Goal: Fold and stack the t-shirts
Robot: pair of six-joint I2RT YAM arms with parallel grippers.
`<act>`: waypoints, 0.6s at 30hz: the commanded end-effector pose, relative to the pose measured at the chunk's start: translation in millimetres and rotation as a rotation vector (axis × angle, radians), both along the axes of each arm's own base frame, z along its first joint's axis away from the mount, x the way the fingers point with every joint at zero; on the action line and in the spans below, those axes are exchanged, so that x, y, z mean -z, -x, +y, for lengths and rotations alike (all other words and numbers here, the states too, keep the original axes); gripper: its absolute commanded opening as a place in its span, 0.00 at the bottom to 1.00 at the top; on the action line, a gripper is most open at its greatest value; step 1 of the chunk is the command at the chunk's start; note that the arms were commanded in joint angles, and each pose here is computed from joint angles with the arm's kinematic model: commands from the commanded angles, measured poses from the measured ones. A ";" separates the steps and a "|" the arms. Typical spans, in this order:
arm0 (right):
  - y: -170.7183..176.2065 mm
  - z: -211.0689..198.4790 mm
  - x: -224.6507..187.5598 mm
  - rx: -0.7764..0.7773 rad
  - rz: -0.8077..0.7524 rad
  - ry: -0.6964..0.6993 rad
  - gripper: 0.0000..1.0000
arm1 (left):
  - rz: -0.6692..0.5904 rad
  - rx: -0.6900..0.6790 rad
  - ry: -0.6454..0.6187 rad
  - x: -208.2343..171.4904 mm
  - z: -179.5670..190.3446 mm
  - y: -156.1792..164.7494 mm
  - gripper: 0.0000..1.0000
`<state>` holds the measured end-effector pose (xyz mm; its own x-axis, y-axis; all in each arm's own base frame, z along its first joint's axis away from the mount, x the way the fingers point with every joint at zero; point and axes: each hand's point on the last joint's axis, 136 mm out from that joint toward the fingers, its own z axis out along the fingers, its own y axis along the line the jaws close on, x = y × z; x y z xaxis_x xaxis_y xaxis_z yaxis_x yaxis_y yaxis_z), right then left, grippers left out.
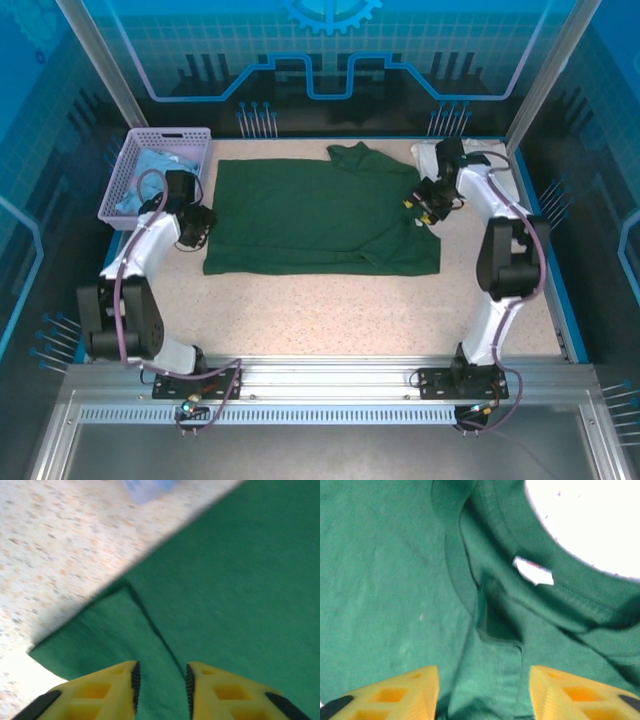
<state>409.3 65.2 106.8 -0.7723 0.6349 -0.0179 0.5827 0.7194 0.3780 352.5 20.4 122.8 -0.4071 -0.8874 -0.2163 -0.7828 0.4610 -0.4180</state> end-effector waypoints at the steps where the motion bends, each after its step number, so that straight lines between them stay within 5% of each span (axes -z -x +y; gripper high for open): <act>1: 45.4 24.3 -3.2 -0.102 -0.064 -0.100 0.38 | -0.047 0.193 0.068 5.3 -50.8 12.4 0.28; 3: 69.0 31.9 13.8 -0.123 -0.053 -0.141 0.27 | -0.066 0.274 0.131 15.9 -79.3 12.6 0.27; 8: 92.2 38.0 39.2 -0.173 -0.020 -0.099 0.23 | 0.007 0.365 0.208 48.9 -116.9 5.9 0.23; 18: 116.0 14.3 97.6 -0.058 0.144 -0.046 0.22 | 0.188 0.237 0.102 109.4 -73.0 34.7 0.34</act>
<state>309.2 90.0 28.8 -0.8361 0.5419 0.0856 0.5309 0.7599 0.3751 332.4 -66.2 27.3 -0.6429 -0.7653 -0.0324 -0.6998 0.6041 -0.3813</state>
